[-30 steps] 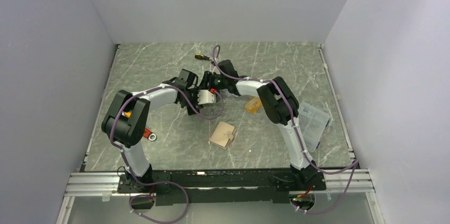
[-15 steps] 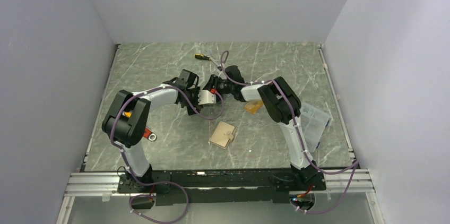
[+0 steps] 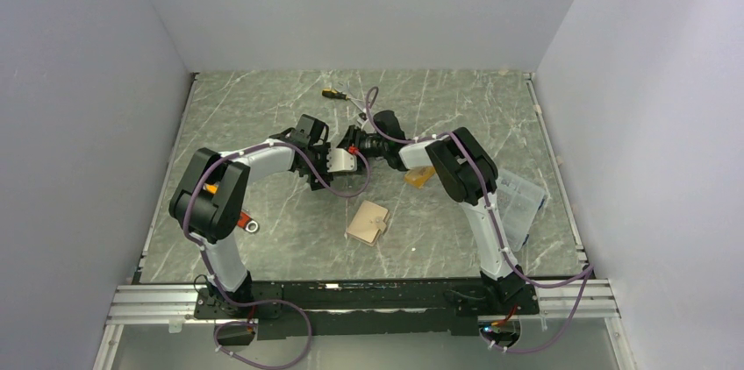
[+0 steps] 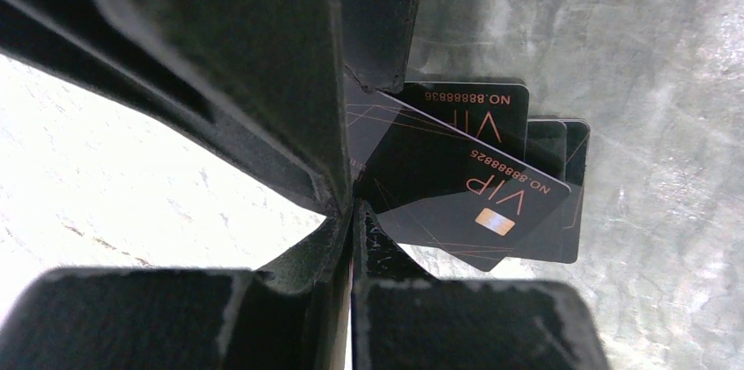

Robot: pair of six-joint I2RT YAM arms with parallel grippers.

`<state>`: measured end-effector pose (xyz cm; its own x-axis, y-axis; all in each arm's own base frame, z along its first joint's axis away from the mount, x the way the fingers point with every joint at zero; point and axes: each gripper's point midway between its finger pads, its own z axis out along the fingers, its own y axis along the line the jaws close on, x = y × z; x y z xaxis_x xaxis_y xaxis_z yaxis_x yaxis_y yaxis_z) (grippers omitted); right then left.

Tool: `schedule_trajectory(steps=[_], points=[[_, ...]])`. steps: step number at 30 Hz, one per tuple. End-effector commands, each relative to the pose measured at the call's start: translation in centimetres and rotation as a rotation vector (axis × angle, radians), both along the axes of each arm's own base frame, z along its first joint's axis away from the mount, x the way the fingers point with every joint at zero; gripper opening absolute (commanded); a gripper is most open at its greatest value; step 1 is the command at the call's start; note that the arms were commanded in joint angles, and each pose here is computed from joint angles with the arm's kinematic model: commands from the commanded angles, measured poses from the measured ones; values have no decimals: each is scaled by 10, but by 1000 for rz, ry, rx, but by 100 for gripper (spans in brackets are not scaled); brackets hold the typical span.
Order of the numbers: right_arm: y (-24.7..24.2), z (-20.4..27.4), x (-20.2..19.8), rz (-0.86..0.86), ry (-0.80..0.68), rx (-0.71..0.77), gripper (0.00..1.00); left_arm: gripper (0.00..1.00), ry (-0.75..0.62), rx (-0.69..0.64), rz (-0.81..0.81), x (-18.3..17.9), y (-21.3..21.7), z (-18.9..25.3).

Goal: Put the credit cards into the card holder
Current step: Pick up the credit card from the center of the board.

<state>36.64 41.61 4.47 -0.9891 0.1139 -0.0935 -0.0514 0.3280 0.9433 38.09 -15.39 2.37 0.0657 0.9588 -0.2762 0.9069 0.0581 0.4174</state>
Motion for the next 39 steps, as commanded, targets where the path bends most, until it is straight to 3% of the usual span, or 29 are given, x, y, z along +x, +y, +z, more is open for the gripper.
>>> schedule_trajectory(steps=[1,17,32,39], points=[[13,42,-4,41,-103,68,45,8,89,-22,-49,-22,-9,-21],[26,28,-1,38,-69,70,38,7,98,-40,-72,-28,-16,-19],[35,4,-5,49,-26,28,16,5,105,-70,-66,-29,-21,-14],[12,18,9,21,-86,-28,35,5,99,-102,-30,-23,-17,9]])
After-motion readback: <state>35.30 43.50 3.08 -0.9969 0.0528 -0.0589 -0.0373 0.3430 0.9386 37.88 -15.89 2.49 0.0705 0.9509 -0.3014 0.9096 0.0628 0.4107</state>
